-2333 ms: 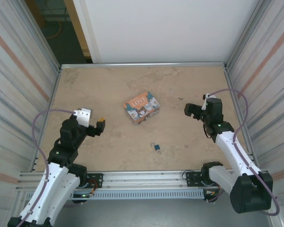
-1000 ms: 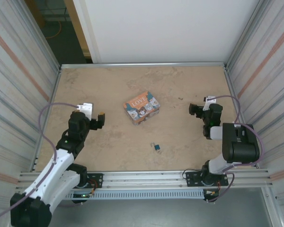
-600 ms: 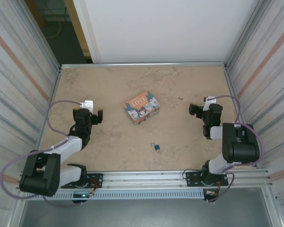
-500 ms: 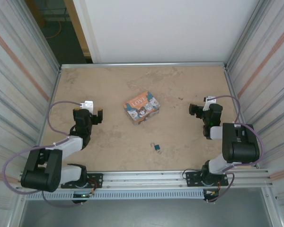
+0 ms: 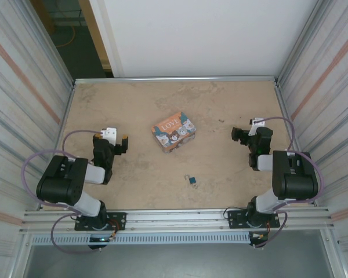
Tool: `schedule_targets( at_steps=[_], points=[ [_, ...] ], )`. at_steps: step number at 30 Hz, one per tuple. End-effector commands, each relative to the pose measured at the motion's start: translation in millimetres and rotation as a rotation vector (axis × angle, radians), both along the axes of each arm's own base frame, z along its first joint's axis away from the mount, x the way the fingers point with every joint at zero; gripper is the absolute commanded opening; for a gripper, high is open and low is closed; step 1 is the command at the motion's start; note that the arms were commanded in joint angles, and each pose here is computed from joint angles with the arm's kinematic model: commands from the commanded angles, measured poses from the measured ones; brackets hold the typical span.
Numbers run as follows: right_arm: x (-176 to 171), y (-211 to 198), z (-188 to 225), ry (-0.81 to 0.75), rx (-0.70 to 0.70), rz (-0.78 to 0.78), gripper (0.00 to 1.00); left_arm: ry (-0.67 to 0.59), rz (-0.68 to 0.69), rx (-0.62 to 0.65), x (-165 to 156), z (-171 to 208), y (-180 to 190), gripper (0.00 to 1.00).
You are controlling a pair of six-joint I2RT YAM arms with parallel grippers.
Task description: Unlock the padlock with the key
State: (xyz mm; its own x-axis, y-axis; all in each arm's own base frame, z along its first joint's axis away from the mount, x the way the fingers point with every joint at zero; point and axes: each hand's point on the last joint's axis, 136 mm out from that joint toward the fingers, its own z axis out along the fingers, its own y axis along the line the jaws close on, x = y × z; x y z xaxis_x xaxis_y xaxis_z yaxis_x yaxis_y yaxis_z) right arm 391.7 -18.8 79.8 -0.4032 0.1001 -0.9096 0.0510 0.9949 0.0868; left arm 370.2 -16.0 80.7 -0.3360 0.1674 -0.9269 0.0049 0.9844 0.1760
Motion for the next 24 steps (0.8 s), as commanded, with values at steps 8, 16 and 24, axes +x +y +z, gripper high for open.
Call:
schedule_targets(
  at_steps=[8, 16, 24],
  points=[
    [3.1, 3.2, 1.7, -0.002, 0.007, -0.003, 0.99, 0.033, 0.031, -0.131, 23.1, 11.8, 18.9, 0.99],
    [3.1, 3.7, 1.1, 0.001, 0.009, -0.002, 0.99, 0.034, 0.03, -0.125, 23.2, 11.9, 18.4, 0.99],
    [2.8, 3.5, 0.8, 0.003, 0.007, -0.004, 0.99, 0.036, 0.027, -0.114, 24.3, 12.4, 16.4, 0.99]
  ],
)
